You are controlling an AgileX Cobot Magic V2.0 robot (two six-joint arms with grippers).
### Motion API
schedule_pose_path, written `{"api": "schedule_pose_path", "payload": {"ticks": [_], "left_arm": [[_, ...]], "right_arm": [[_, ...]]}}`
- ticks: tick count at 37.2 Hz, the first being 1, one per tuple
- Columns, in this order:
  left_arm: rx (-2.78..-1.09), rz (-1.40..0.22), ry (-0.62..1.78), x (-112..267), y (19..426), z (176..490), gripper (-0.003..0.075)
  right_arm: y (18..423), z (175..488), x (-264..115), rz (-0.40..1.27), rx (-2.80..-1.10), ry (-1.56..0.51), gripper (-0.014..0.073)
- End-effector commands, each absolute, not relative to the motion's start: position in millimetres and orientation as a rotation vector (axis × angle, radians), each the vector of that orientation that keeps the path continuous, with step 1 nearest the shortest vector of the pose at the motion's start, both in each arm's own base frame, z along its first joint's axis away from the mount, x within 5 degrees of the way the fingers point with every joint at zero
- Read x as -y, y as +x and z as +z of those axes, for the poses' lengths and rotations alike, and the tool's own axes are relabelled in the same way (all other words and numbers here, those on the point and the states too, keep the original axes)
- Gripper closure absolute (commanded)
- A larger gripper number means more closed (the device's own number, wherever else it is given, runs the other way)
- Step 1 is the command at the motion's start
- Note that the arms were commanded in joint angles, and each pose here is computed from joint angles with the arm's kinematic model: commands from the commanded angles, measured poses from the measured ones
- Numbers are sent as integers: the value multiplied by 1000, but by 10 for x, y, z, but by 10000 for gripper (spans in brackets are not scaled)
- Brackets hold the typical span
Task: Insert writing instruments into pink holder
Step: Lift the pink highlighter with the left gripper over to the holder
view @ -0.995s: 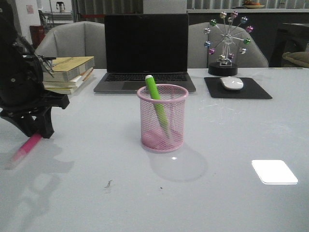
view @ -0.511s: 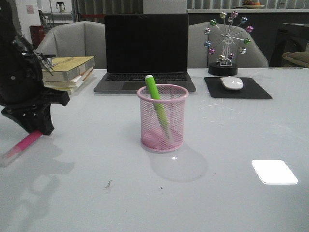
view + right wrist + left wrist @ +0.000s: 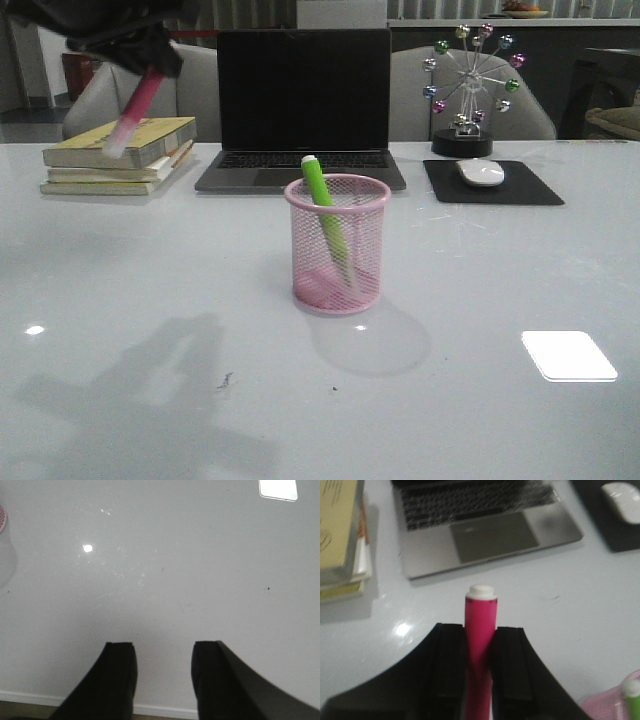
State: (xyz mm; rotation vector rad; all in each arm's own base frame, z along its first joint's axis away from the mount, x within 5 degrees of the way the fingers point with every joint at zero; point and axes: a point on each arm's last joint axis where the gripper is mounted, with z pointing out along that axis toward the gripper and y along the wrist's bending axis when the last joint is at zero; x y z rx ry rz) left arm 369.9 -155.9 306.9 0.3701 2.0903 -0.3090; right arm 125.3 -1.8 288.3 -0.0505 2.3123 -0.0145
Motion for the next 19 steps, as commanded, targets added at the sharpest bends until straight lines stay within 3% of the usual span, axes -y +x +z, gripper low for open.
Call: {"api": "schedule_pose_path", "payload": {"ticks": [1, 8, 19], "left_arm": [[-1846, -390, 372, 1790, 3545, 3516, 627], [-1611, -517, 389, 2267, 3302, 3548, 618], [-1514, -596, 382, 2669, 3207, 3146, 618]], "right_arm": [[1288, 3019, 35, -36, -2223, -48, 207], [1288, 3019, 37, -40, -2223, -50, 207], [1286, 3016, 52, -70, -2227, -65, 207]]}}
